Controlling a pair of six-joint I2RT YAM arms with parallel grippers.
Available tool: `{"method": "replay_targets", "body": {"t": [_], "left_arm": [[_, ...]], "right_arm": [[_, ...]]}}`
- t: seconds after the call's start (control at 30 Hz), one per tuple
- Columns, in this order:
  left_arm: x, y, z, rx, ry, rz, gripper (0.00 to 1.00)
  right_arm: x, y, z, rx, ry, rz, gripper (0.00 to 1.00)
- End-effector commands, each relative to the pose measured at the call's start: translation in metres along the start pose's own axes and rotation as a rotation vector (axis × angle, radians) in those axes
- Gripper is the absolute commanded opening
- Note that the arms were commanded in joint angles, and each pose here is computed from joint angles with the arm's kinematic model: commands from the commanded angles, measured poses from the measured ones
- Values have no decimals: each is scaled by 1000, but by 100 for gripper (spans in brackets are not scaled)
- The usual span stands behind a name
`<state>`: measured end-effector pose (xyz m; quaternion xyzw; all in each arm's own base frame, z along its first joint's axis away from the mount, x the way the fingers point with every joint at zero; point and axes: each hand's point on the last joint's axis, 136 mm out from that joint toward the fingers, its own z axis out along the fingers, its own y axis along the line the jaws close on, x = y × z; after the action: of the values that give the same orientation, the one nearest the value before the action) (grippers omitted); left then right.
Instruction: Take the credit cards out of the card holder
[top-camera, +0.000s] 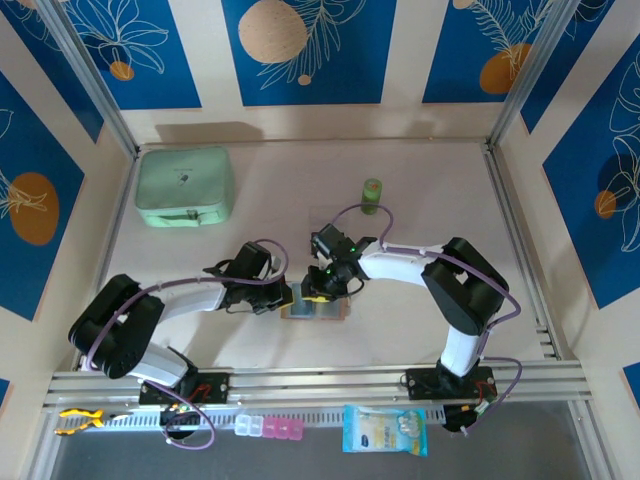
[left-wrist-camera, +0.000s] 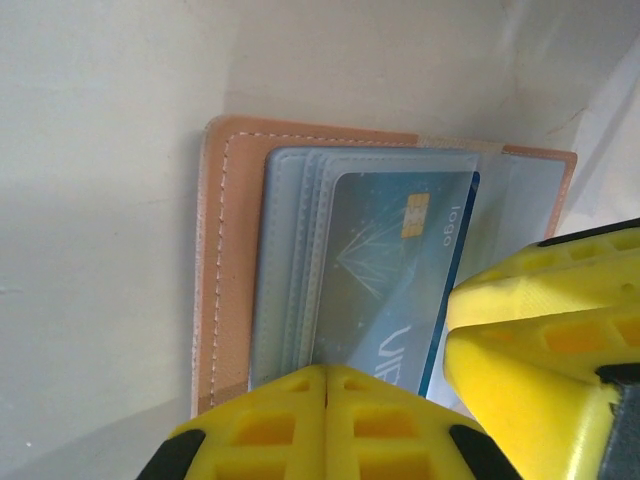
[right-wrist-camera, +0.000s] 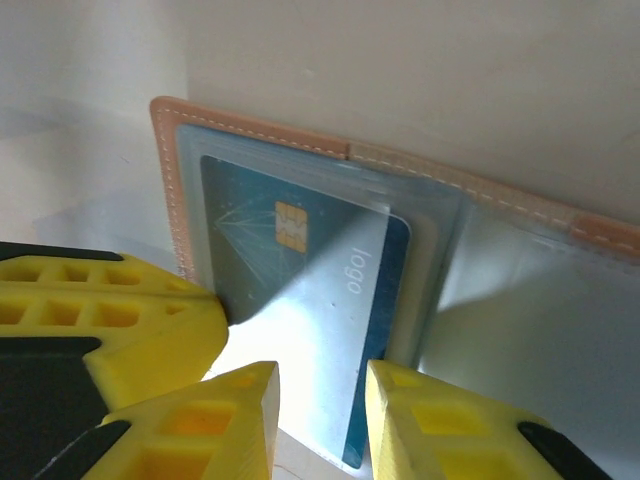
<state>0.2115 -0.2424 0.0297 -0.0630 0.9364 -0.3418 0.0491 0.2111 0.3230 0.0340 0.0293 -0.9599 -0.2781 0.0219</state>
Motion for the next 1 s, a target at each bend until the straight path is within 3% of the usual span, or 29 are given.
{"method": "replay_targets", "body": {"t": [0.0,0.57,0.97], "left_arm": [[6,16,1,-36,19,-13,2],[8,15,3,-15,29,-20,2],[1,15,-7,-35,-18,-6,4]], "right_arm": [[2,-2,2,31,11,2,29],[4,6,6,-12,25,-4,22],[5,-5,6,45,26,6,27]]}}
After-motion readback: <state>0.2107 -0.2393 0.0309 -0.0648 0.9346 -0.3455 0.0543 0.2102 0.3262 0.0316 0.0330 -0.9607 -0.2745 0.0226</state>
